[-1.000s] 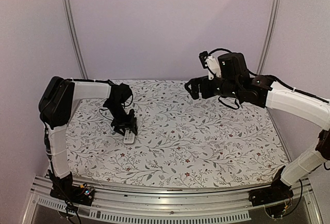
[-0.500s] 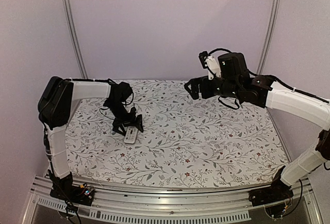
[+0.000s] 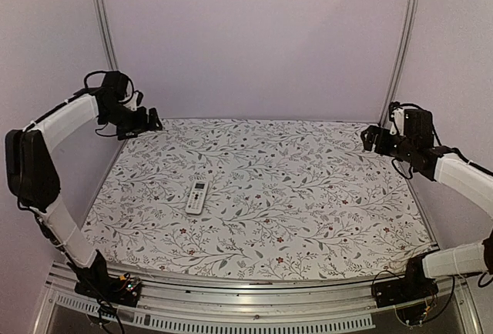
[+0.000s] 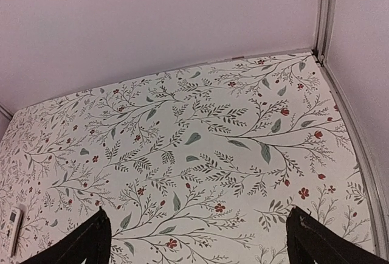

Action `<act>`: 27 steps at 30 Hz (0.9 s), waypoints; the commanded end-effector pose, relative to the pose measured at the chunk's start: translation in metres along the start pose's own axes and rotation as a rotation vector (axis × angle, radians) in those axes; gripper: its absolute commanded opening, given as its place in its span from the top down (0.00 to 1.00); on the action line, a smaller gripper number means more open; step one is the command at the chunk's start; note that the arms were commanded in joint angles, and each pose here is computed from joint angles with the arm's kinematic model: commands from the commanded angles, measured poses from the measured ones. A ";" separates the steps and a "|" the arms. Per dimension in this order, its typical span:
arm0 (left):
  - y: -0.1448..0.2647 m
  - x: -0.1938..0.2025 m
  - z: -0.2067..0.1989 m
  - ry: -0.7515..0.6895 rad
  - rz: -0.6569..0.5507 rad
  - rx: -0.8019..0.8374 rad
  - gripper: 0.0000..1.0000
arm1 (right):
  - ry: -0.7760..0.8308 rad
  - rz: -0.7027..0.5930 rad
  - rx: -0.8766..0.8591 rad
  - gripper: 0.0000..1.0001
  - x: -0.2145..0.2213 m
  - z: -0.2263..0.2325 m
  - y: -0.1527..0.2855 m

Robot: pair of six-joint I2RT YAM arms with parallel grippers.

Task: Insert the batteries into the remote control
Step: Reset both arms

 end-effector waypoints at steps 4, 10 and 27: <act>0.028 0.021 0.141 0.191 -0.134 -0.168 0.02 | -0.075 -0.134 -0.049 0.01 0.014 -0.043 0.036; 0.045 0.049 0.146 0.114 -0.359 -0.180 0.00 | -0.093 -0.226 0.090 0.01 0.032 -0.076 0.052; 0.048 0.084 0.117 -0.221 -0.619 -0.123 0.00 | -0.357 -0.343 0.336 0.01 0.073 -0.123 0.068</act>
Point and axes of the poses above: each gripper's point midway between its finger pads, its own y axis back along the fingers, its own z axis along the line the jaws close on, x = y × z, the point moved 2 cm from there along y, back along the fingers, and after that the axes turned 2 degrees about y, right-handed, at the moved point
